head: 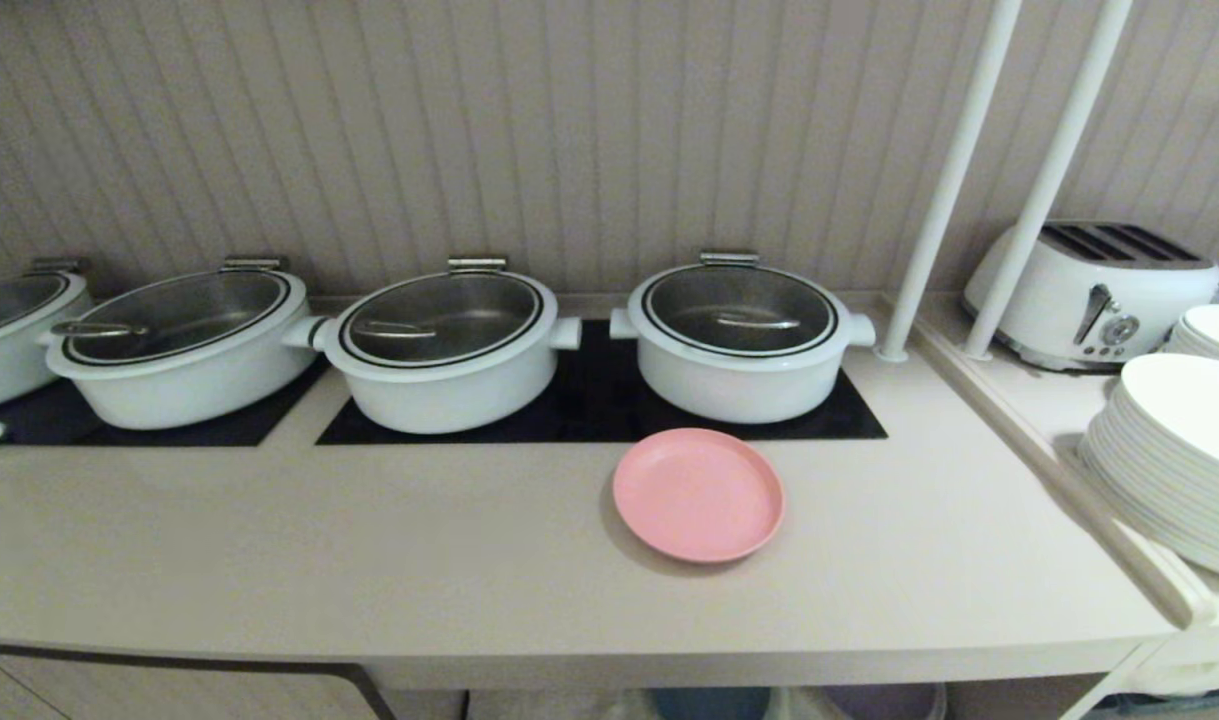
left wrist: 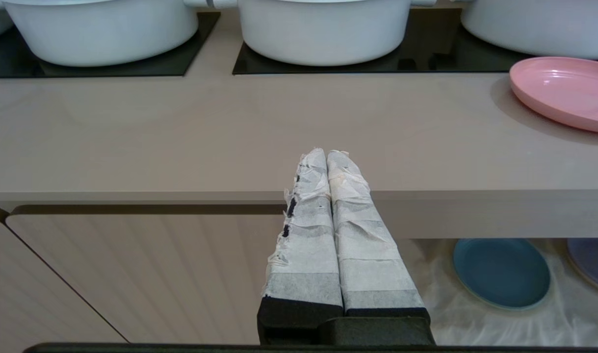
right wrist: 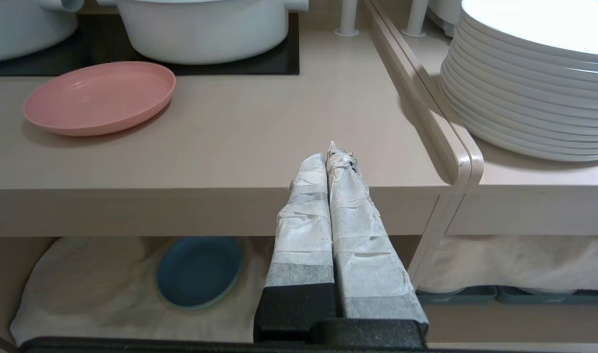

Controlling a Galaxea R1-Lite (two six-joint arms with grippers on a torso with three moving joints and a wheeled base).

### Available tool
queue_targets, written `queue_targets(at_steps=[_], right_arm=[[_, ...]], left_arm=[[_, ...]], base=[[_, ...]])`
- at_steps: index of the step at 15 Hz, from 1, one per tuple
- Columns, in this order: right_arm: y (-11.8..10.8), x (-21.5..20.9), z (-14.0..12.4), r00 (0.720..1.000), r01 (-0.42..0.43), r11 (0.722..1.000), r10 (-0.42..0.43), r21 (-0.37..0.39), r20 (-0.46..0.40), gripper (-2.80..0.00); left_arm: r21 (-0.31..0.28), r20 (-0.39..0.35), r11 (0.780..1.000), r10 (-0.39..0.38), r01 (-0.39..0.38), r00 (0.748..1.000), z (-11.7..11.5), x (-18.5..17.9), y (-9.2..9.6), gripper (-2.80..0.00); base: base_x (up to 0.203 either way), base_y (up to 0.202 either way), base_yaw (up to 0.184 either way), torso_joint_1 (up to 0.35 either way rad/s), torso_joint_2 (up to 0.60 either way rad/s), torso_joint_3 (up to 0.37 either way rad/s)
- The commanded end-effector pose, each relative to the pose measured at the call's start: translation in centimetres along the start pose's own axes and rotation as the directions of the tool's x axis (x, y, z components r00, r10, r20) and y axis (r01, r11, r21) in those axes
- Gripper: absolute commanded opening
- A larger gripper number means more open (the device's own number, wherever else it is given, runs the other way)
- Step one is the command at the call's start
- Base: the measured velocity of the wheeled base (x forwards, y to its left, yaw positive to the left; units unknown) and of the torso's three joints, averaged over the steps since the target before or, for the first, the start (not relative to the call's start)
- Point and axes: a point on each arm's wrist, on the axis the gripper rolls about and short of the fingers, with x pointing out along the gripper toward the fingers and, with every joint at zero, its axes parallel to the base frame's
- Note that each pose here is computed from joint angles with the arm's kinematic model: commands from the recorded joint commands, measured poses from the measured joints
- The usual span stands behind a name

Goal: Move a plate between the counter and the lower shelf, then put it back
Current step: Pick up the plate

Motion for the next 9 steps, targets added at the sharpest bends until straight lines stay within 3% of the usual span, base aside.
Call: queue_targets(at_steps=[1,9], right_arm=[[0.0,-0.02,0.06,1.0,0.0,1.0,0.0,0.0,0.001,-2.8],[0.0,-0.37,0.74,0.999,-0.002,1.0,0.002,-0.001,-0.038,-2.8]], left_arm=[[0.0,0.001,1.0,0.0,0.0,1.0,0.0,0.0,0.0,-2.8],[0.0,0.001,1.0,0.0,0.0,1.0,0.0,0.0,0.0,-2.8]], base=[[0.0,0.0,0.0,0.0,0.0,0.0],[0.0,0.0,0.0,0.0,0.0,0.0]])
